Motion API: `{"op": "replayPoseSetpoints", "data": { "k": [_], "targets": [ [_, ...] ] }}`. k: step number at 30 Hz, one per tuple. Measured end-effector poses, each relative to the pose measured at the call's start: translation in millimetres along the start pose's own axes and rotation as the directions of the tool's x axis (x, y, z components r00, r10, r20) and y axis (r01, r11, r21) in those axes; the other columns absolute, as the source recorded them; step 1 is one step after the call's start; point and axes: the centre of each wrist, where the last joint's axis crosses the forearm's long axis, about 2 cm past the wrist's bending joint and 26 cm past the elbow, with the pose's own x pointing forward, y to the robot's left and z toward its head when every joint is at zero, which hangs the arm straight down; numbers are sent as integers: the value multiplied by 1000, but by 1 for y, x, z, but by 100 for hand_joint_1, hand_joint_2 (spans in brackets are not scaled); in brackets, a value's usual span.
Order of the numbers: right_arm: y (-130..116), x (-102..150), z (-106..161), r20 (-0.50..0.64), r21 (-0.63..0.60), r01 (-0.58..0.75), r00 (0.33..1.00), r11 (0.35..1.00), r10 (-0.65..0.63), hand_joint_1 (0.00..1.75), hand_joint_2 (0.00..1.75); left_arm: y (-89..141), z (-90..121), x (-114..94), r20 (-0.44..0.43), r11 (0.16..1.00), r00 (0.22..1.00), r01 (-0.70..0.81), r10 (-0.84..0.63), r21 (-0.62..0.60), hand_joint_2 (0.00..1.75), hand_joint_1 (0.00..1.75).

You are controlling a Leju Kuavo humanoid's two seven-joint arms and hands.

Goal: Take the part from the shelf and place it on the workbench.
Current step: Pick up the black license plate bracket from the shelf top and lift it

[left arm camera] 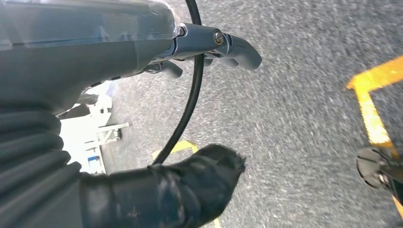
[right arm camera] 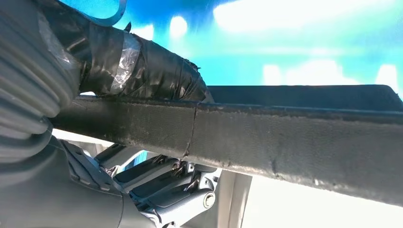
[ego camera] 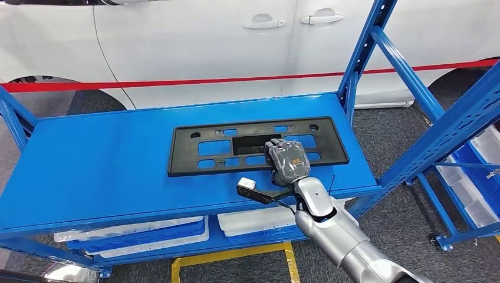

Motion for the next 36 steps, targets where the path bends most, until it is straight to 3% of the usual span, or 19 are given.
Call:
{"op": "replayPoseSetpoints", "data": {
  "k": [11,21,25,30,36],
  "targets": [
    [-34,-18,25,108,-113,-48,992,992,60,175,175,1,0,-1,2,999,999,-43,43,-2,175,0],
    [-56,0,24,255,-135,81,966,987,-44,175,175,3,0,0,-1,999,999,-49,49,2,175,0],
    [-63,19,21,397,-71,224,900,972,-178,175,175,4,0,2,-4,999,999,-45,45,2,175,0],
    [-89,54,14,587,0,361,755,932,-292,175,175,10,1,5,-13,999,999,-41,41,13,175,0],
    [-105,78,17,683,50,417,649,907,-336,175,175,8,0,8,-13,999,999,-44,45,7,175,0]
  ]
}}
